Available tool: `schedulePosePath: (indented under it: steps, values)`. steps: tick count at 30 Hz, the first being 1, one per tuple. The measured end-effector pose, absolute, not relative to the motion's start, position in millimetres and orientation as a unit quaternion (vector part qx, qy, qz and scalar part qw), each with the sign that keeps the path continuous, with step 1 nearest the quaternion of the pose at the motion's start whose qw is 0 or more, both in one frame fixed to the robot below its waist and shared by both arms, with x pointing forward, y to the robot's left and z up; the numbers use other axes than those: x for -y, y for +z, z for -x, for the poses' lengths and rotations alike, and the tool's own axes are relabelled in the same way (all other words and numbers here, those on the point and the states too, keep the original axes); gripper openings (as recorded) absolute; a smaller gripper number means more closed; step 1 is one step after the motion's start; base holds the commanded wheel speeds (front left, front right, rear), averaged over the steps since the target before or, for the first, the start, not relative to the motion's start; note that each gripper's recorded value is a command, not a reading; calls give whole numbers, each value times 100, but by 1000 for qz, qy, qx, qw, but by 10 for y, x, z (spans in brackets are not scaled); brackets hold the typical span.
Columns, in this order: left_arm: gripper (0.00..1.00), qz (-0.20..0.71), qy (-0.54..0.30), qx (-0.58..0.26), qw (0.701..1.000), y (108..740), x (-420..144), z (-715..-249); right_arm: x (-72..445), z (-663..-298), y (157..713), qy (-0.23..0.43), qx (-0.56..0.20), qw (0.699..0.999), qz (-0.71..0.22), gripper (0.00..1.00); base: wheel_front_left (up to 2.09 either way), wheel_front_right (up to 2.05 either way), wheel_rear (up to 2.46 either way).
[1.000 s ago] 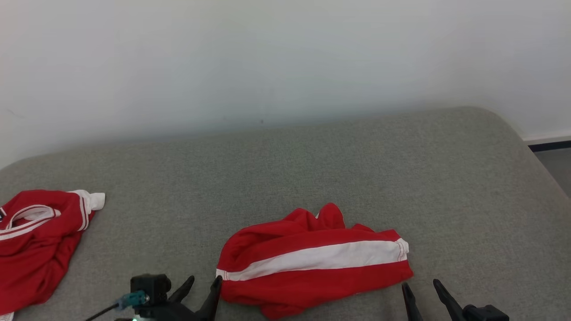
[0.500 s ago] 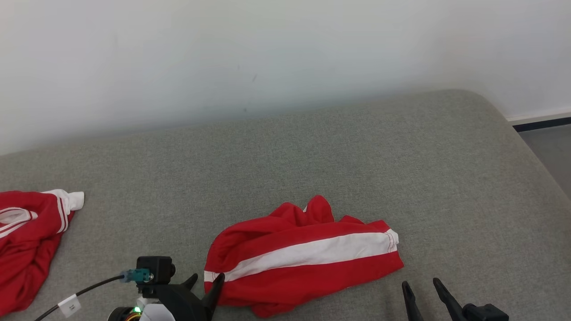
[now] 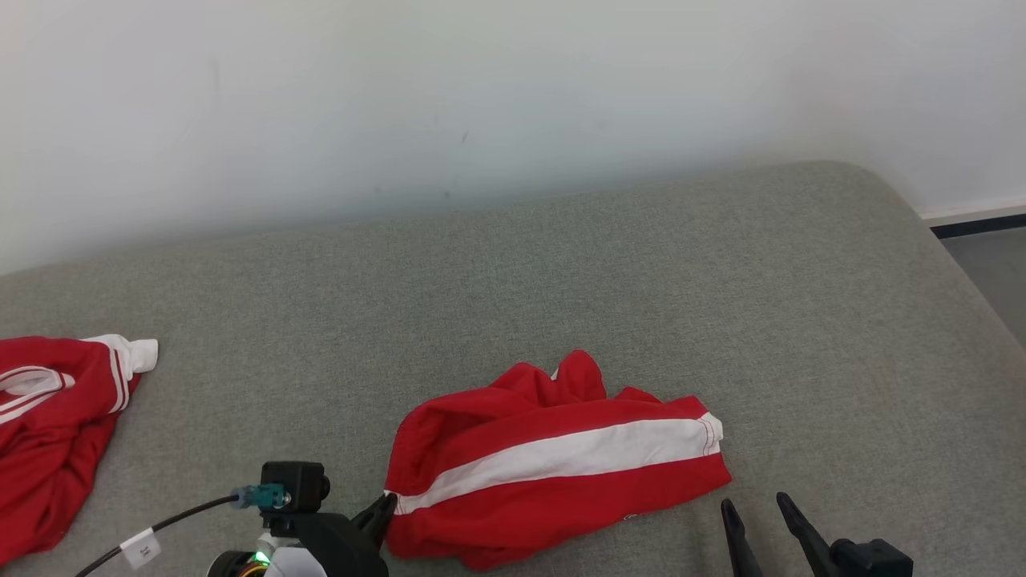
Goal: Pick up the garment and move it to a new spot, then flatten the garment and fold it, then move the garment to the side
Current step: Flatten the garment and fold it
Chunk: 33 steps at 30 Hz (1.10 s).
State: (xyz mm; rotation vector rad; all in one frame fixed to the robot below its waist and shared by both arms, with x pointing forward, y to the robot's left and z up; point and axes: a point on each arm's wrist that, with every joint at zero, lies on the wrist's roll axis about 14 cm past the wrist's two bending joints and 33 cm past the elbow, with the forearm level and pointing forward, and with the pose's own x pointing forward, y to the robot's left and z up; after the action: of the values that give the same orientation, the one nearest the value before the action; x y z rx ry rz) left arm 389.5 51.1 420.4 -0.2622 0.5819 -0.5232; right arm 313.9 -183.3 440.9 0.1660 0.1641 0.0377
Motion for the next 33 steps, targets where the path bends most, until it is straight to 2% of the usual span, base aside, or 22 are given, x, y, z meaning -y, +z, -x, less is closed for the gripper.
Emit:
schedulePosePath:
  steps: [7,15,25,33]
  values:
    - [0,131,-254,-261,922,4181,-515,-3815,2053,-3281,4535,1,-74,995,-70,100,0,0,0]
    - [0,132,-237,-232,934,4138,-509,-3690,2409,-3472,4475,-22,-149,988,-35,100,0,0,0]
    - [0,137,-230,-225,937,4102,-538,-3716,2182,-3835,4395,30,-205,978,-17,100,0,0,0]
    - [0,137,-228,-225,937,4077,-549,-3815,1931,-3929,4056,70,-278,958,-27,100,0,0,0]
